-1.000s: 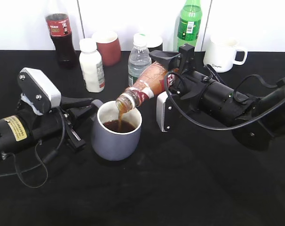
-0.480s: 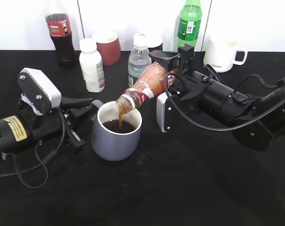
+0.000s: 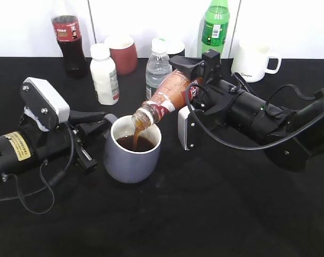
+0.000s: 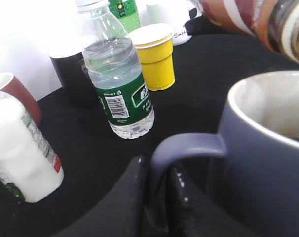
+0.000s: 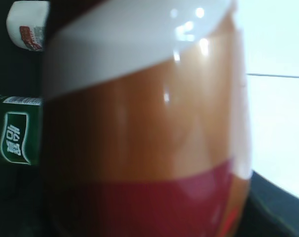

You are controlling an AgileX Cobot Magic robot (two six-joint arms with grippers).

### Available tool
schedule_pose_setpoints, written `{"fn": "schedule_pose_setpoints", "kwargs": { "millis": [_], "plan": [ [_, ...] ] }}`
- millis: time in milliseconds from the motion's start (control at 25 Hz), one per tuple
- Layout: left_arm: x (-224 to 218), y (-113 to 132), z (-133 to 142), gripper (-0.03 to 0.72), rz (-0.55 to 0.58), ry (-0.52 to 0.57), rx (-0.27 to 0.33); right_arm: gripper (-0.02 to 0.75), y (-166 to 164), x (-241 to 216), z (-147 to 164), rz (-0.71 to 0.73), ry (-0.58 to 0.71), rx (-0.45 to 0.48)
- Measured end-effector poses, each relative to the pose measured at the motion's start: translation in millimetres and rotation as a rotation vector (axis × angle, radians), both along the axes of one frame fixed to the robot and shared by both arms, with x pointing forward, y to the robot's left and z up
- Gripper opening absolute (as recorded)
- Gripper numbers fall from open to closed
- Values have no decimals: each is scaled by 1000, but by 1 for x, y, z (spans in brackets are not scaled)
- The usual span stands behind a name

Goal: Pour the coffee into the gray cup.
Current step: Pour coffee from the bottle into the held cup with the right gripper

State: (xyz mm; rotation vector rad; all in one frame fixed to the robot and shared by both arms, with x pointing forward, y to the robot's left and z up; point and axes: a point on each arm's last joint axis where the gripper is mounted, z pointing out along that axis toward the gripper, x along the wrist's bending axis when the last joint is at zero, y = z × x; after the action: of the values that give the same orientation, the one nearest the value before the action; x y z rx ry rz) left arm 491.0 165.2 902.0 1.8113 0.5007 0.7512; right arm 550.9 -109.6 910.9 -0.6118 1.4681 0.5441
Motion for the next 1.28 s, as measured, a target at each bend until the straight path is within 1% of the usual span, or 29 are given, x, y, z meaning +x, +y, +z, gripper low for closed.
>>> {"fn": "schedule_pose_setpoints", "kwargs": {
  "millis": [640,1280],
  "plan": [
    [-1,0,-1,96,1,6,6,505,1,0,1,7,-34,-29],
    [-1,0,-1,99,0,8,7,505,1,0,1,7,-41,-32]
  ]
}}
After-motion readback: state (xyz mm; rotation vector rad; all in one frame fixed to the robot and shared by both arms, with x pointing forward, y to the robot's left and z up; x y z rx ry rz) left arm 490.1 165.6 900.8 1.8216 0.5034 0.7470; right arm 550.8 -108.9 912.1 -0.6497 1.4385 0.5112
